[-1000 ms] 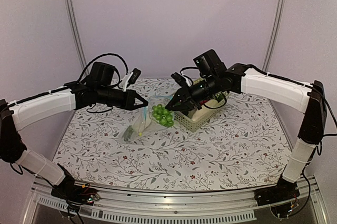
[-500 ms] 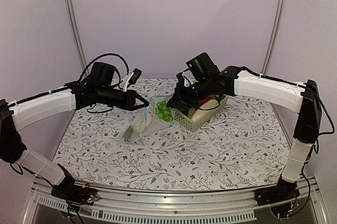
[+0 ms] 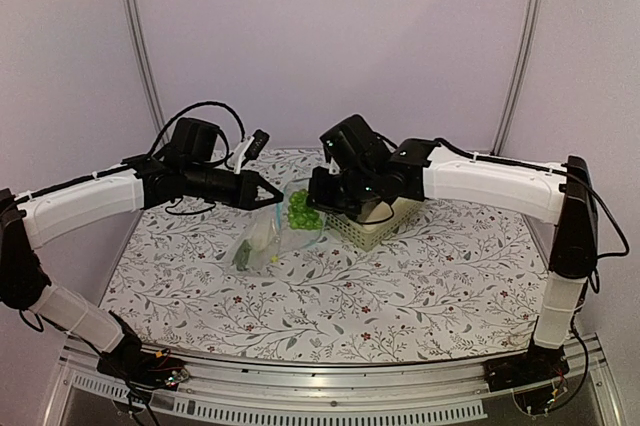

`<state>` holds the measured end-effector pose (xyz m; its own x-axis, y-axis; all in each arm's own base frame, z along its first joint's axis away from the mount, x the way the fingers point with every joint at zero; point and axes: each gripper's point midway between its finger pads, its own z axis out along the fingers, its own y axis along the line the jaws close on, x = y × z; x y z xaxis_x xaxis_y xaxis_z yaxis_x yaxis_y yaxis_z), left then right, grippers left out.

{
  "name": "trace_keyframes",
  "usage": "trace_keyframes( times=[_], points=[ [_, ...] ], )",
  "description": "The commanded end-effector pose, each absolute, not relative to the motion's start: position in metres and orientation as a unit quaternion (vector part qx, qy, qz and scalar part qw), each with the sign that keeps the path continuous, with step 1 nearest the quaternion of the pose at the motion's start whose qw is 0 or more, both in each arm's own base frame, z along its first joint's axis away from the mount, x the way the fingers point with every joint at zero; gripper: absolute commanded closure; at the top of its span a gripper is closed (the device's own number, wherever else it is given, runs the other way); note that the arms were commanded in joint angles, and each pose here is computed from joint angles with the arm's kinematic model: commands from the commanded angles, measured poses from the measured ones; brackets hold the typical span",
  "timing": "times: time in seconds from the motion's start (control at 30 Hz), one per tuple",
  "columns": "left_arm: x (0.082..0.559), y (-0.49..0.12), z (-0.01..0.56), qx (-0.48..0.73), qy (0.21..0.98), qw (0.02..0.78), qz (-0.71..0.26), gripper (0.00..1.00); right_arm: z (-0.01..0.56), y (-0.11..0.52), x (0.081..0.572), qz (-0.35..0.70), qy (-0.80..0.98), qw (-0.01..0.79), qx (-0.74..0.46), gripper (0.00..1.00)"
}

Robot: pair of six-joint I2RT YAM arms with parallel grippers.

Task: Place the food in the zip-top bag and seal the zipper
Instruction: Place the fake fruit in the zipper food storage bag.

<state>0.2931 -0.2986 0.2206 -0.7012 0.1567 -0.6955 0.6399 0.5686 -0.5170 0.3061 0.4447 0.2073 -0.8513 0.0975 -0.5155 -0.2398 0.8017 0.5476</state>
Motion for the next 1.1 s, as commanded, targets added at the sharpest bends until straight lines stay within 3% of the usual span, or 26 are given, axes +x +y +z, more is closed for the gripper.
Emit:
trace_keyframes(
  times=[0.0, 0.33, 0.9, 1.07],
  points=[
    [0.289, -0.306, 0.216, 0.247, 0.828, 0.294, -0.409, 1.00, 0.208, 0.456, 0.322, 0.299, 0.899, 0.319, -0.020, 1.00],
    [0.287, -0.309, 0.213, 0.245, 0.828, 0.285, -0.417, 1.00, 0.185, 0.481, 0.329, 0.309, 0.899, 0.309, -0.016, 1.00],
    [0.287, -0.313, 0.206, 0.241, 0.829, 0.272, -0.425, 1.00, 0.214, 0.507, 0.340, 0.387, 0.870, 0.304, 0.027, 1.00],
    [0.287, -0.314, 0.206, 0.242, 0.829, 0.271, -0.426, 1.00, 0.201, 0.501, 0.339, 0.366, 0.879, 0.304, 0.031, 1.00]
  ],
)
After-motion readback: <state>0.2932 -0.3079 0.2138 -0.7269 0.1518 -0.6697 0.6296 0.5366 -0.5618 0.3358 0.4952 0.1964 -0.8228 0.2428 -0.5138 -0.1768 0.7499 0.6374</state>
